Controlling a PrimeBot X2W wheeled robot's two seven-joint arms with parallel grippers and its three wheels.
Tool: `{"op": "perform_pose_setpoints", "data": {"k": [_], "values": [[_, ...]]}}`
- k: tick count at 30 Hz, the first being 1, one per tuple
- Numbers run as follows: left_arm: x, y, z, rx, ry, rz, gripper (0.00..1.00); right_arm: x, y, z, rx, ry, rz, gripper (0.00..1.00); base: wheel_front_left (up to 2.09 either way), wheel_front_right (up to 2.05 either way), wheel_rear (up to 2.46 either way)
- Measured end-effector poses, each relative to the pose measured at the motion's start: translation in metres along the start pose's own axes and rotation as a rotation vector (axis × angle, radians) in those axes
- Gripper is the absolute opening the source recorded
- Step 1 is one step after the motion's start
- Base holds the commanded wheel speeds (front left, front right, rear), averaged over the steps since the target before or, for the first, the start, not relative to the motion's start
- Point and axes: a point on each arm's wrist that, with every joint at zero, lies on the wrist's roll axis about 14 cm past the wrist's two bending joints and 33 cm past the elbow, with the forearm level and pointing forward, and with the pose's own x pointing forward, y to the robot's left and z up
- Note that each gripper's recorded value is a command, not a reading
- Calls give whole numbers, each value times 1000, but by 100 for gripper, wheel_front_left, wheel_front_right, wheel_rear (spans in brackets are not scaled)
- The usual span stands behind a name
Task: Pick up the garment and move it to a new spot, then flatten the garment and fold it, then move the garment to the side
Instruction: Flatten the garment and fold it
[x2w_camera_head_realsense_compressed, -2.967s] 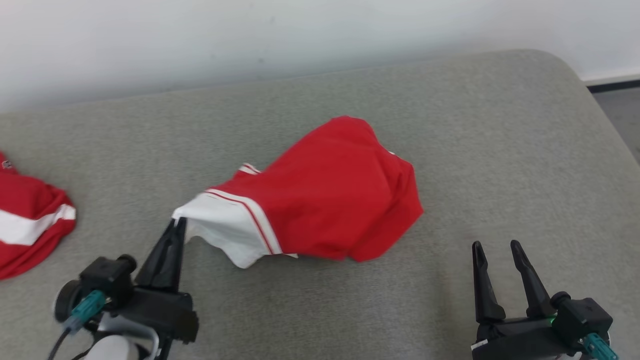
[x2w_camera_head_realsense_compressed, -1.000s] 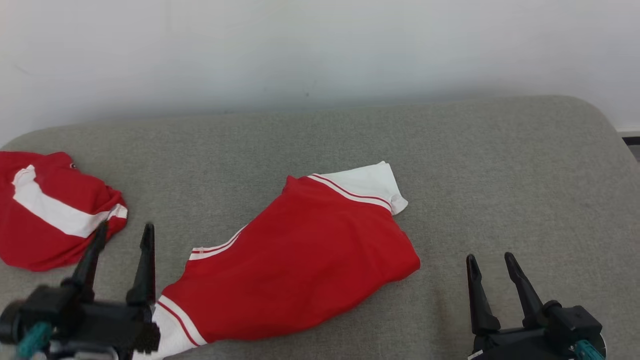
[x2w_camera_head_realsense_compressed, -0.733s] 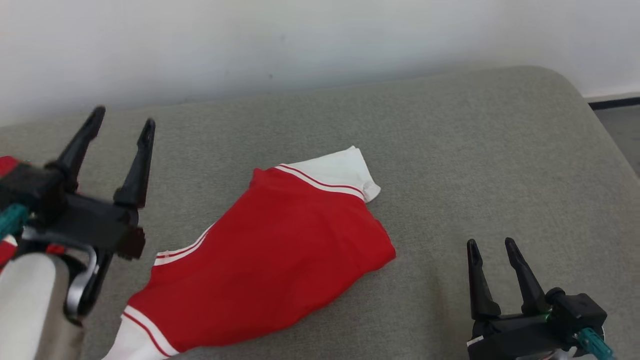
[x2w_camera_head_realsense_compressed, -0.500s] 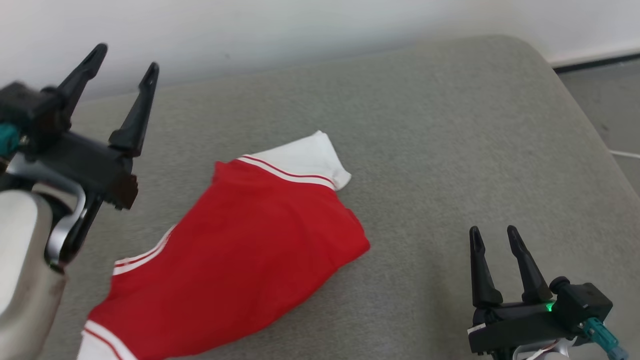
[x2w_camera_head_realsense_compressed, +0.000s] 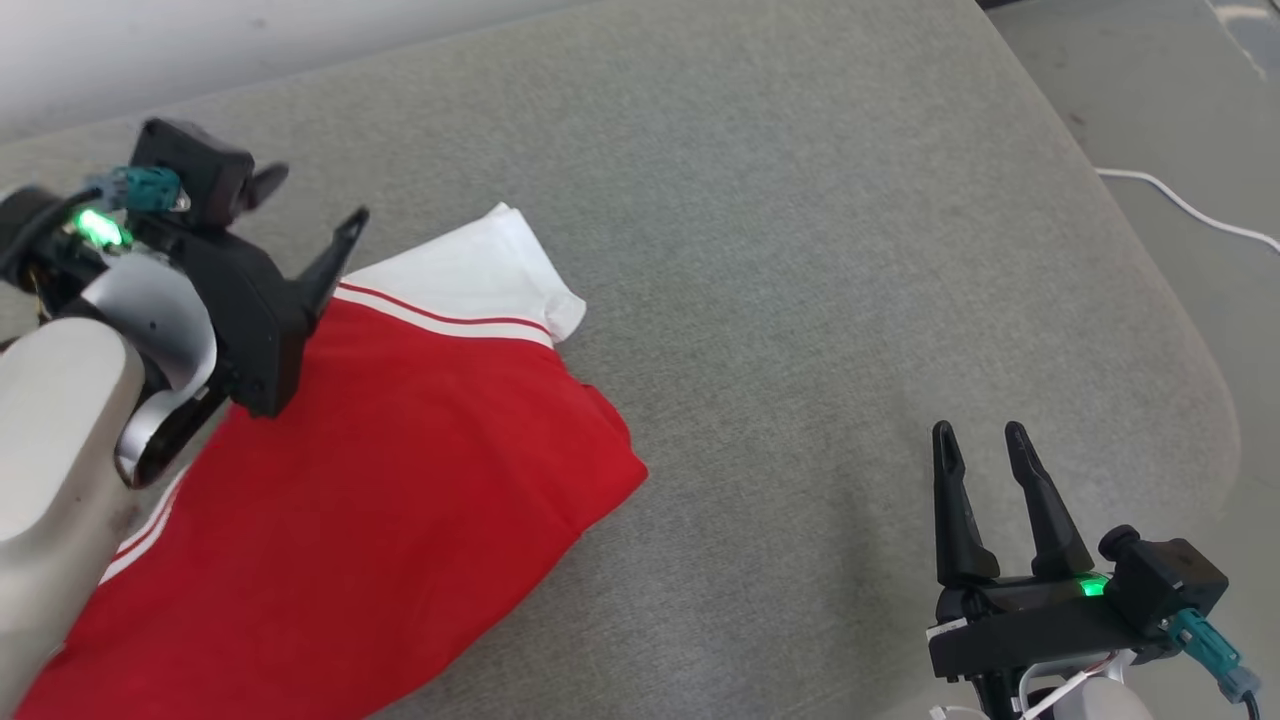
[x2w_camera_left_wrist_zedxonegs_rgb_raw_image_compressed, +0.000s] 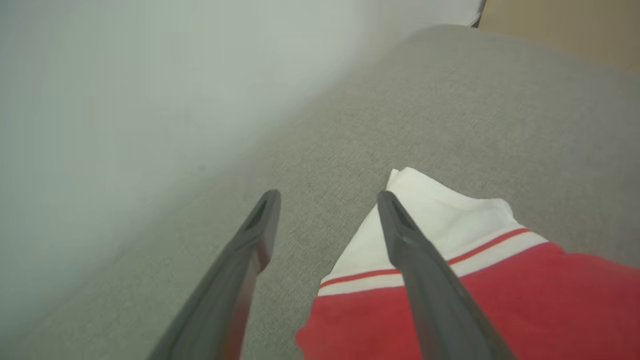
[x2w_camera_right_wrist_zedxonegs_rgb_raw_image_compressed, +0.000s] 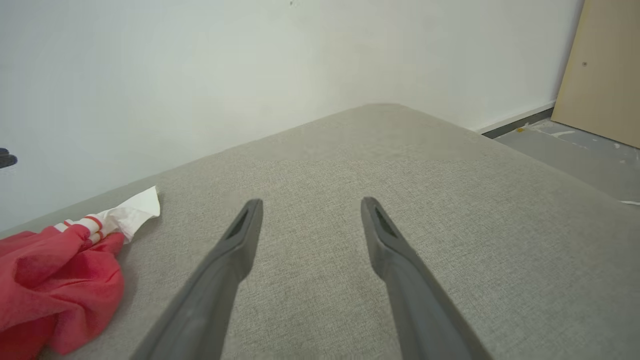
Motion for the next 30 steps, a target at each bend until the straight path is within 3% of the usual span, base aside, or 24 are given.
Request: {"op": "perform_pose_setpoints", "data": {"k": [12, 23, 26, 27, 29, 30], "values": [[23, -29, -110, 12, 364, -129, 100, -4, -24, -6, -20, 28, -77, 100, 0, 0, 0], [25, -10, -119, 171, 435, -107, 100, -2, -21, -5, -24, 27, -68, 100, 0, 0, 0], [24, -10, -122, 123, 447, -94, 100, -1, -19, -6, -22, 27, -59, 100, 0, 0, 0], [24, -11, -123, 109, 451, -95, 80, 0, -18, -5, -22, 25, -57, 100, 0, 0, 0], [24, -14, -124, 75, 459, -95, 0, 1, -17, -5, -23, 23, -52, 100, 0, 0, 0], [24, -14, -125, 59, 461, -95, 0, 2, -16, -5, -24, 23, -50, 100, 0, 0, 0]]}}
